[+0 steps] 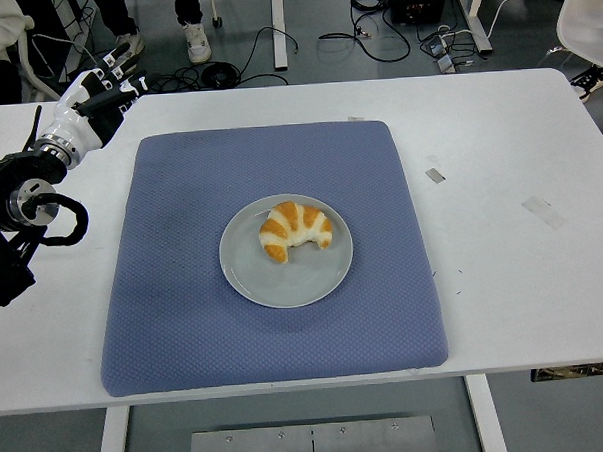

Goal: Place the bread on the plate

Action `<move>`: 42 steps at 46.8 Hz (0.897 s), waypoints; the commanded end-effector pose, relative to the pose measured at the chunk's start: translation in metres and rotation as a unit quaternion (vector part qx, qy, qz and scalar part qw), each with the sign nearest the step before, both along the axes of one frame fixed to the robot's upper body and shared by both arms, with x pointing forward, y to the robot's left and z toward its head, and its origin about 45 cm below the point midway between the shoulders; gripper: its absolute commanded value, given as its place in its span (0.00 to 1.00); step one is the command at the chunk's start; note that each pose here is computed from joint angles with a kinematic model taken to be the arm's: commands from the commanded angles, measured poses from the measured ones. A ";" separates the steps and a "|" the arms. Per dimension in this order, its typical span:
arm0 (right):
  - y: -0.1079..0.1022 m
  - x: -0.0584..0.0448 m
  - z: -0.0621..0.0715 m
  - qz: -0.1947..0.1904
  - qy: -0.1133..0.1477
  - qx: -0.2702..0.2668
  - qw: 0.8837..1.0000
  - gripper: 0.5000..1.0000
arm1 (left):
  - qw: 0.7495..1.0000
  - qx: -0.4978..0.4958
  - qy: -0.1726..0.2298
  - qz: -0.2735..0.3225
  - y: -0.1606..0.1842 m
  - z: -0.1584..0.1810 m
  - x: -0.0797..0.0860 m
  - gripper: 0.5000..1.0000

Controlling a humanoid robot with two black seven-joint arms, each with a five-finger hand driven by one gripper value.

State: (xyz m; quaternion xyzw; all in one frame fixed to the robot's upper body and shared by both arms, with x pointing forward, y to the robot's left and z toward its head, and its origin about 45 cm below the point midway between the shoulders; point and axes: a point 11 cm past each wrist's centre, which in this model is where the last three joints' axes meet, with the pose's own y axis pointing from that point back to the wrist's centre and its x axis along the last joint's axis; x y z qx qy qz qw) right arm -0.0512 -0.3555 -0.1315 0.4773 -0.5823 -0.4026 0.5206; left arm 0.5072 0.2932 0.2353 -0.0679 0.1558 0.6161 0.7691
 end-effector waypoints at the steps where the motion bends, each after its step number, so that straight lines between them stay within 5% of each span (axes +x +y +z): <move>1: 0.000 0.000 0.000 0.000 0.000 0.000 1.000 1.00 | 1.000 -0.003 0.001 -0.002 -0.004 -0.001 0.000 0.97; 42: -0.003 -0.001 0.001 -0.007 -0.001 -0.006 1.000 1.00 | 1.000 -0.004 0.012 -0.008 -0.010 -0.012 -0.004 0.97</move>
